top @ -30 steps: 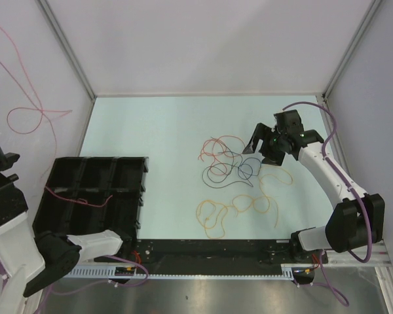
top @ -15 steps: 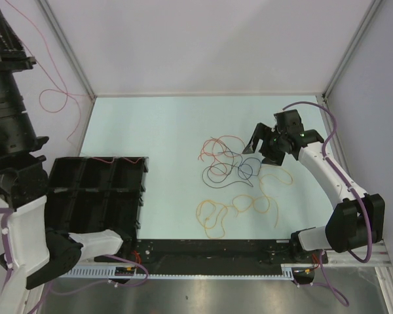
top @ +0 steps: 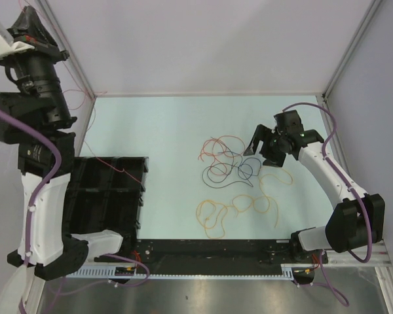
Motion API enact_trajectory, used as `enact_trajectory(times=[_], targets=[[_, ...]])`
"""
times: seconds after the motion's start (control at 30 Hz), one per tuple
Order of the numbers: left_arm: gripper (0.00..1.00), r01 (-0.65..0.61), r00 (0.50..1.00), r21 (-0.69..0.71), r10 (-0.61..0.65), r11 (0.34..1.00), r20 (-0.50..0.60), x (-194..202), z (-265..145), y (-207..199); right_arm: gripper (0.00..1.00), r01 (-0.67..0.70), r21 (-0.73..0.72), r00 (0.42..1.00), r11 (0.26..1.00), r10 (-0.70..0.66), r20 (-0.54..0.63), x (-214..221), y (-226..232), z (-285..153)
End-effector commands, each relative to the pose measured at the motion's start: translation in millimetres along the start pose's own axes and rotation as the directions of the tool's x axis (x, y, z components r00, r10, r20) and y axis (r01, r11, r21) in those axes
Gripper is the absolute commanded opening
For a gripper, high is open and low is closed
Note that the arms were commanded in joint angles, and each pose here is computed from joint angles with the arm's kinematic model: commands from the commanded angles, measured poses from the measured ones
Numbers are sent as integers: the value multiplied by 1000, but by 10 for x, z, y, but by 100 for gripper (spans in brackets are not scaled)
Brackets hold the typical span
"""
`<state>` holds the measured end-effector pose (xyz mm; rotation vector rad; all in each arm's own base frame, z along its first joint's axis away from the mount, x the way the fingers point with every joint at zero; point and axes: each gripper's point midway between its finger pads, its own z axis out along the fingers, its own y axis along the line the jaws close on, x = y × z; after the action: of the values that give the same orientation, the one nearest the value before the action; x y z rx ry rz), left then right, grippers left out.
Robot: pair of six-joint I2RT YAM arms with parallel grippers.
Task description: Untangle the cables
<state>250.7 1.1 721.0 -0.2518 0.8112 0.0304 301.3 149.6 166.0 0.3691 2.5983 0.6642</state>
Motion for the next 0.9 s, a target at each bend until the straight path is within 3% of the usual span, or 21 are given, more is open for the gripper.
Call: enact_trajectory(times=[0.0,0.17,0.43,0.57,0.63,0.87], targets=[[0,23,1000,-34,-24,999,-20,162,-24,120,90,21,3,999,1000,-21,28,-82,54,-90],[0,-9,997,-68,4,998,-82,466,-135,247,90,19,10,1000,1000,-20,20,-75,39,-72],[0,-45,960,-179,-8,983,-282,1223,-483,501,90,10,-1,1000,1000,-10,1,-57,65,-9],[0,-92,912,-254,-21,963,-409,1612,-820,696,90,11,4,1000,1000,-11,-12,-26,77,33],[0,-39,902,-248,-73,968,-426,1672,-950,668,90,9,6,1000,1000,-9,-18,-20,77,66],[0,-18,786,-264,-150,964,-600,2165,-1470,682,90,4,2,999,1000,-4,-38,27,124,153]])
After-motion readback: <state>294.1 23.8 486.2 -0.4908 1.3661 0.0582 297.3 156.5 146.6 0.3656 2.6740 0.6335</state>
